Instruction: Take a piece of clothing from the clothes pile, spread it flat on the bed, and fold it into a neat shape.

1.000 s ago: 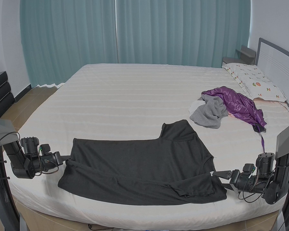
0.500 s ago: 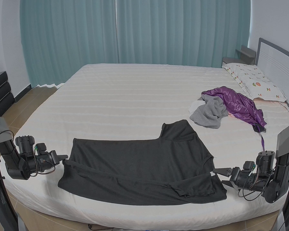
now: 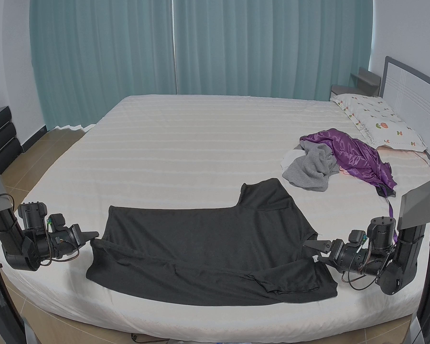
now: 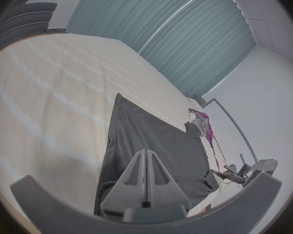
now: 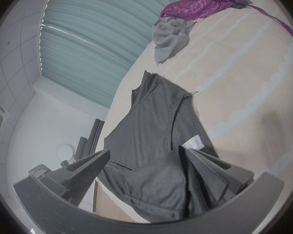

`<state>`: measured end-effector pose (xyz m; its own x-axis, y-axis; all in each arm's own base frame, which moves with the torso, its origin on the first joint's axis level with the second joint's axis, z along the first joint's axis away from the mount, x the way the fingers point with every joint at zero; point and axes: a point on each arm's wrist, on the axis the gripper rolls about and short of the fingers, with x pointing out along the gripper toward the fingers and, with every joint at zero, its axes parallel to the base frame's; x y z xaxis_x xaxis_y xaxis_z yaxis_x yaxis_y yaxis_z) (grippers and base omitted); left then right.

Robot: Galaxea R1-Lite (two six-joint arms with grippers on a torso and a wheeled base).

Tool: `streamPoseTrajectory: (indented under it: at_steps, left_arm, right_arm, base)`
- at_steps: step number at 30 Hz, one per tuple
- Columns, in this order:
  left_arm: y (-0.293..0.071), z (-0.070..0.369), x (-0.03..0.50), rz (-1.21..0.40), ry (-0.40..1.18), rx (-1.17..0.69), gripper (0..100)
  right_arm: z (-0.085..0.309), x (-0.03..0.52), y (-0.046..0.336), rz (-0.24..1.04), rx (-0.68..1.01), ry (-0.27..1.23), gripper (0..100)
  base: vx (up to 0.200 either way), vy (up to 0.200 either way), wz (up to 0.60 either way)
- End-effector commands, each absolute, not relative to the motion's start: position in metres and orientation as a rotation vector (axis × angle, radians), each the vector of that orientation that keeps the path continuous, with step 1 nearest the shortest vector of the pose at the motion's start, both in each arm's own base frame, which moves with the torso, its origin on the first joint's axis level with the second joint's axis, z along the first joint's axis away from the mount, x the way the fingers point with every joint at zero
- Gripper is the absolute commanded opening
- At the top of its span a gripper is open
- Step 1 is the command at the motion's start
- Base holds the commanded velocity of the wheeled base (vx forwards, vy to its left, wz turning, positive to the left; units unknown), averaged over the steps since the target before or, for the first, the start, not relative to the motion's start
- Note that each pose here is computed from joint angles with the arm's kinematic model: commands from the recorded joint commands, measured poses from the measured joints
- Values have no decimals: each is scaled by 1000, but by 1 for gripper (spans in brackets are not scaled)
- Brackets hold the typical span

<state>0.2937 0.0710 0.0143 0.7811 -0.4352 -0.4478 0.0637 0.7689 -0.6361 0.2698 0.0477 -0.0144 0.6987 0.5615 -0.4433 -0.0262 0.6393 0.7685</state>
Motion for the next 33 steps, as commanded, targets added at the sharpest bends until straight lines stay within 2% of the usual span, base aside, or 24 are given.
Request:
streamPoseTrajectory:
  at_steps: [1,16,17,24,33]
  left_arm:
    - [71,15,292,-288,623,-644,0]
    - [72,15,290,-284,626,-647,0]
    - [71,15,289,-284,627,-648,0]
    - [70,20,282,-281,624,-647,0]
    - [67,30,271,-280,614,-644,0]
  right_arm:
    - [-32,279,53,376,804,765,100]
    - [-42,291,55,395,745,753,100]
    - [-46,289,54,398,718,766,0]
    - [-46,280,48,390,678,776,0]
    - [-26,271,41,396,690,739,0]
  base:
    - [0,0,0]
    - [0,0,0]
    - [0,0,0]
    - [0,0,0]
    - [0,0,0]
